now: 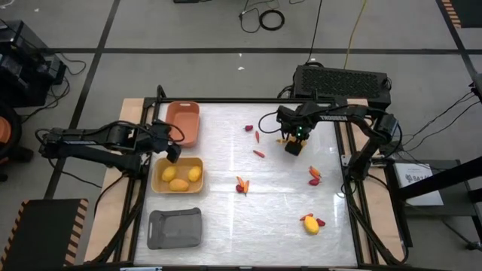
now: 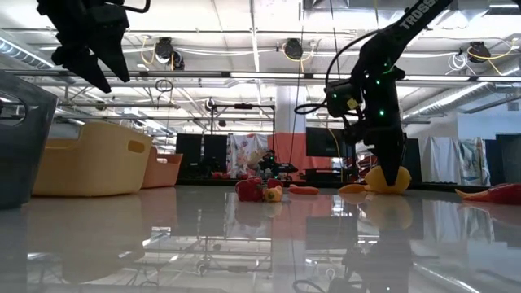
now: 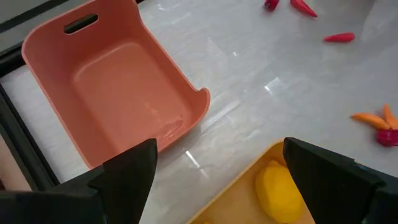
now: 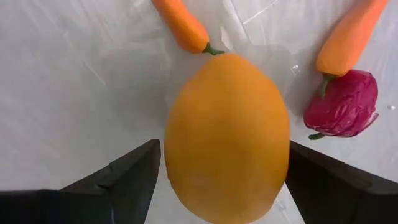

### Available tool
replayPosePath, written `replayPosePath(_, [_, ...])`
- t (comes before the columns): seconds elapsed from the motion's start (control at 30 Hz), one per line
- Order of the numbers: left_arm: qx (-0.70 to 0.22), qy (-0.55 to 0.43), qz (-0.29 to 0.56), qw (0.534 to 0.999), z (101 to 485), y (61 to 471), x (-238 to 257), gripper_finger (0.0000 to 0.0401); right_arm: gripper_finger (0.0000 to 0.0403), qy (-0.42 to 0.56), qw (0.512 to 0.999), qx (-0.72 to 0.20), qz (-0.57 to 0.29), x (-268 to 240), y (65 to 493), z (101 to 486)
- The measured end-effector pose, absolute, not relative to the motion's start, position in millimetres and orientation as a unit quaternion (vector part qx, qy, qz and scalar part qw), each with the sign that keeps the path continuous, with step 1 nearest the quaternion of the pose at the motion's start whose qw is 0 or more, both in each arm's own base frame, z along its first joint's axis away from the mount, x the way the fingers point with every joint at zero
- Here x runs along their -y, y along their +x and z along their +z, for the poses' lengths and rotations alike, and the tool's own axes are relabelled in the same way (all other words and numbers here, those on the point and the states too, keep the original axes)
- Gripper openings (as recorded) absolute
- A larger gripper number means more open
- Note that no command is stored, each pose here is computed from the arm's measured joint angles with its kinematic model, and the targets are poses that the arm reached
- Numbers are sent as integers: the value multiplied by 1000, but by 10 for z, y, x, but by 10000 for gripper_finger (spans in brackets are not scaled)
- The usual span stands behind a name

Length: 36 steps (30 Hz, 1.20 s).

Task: Sort produce into baskets
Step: Put the yellow lemon into the yellow bin

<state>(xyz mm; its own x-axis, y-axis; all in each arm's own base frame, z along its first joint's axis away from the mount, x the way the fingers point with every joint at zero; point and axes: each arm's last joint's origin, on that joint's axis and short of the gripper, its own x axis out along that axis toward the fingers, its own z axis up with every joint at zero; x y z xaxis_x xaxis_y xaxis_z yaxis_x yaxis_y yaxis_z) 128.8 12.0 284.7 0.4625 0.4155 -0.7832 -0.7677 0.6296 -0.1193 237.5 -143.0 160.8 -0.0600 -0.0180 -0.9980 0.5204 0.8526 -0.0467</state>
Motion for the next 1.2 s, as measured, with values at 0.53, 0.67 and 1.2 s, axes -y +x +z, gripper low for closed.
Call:
replayPosePath(0.53, [-435,-138,368,810,2768,1317,-138,354,236,208,661,-681,-237,1437,2400,1610])
replayPosePath(0.67, [-456,-117,366,803,2754,1279,-139,354,210,218,667,-670,-242,1444,2448,1661])
replayPosePath(1.2, [-429,-119,360,820,2830,1145,-141,354,228,220,826,-502,-130,948,3325,2411])
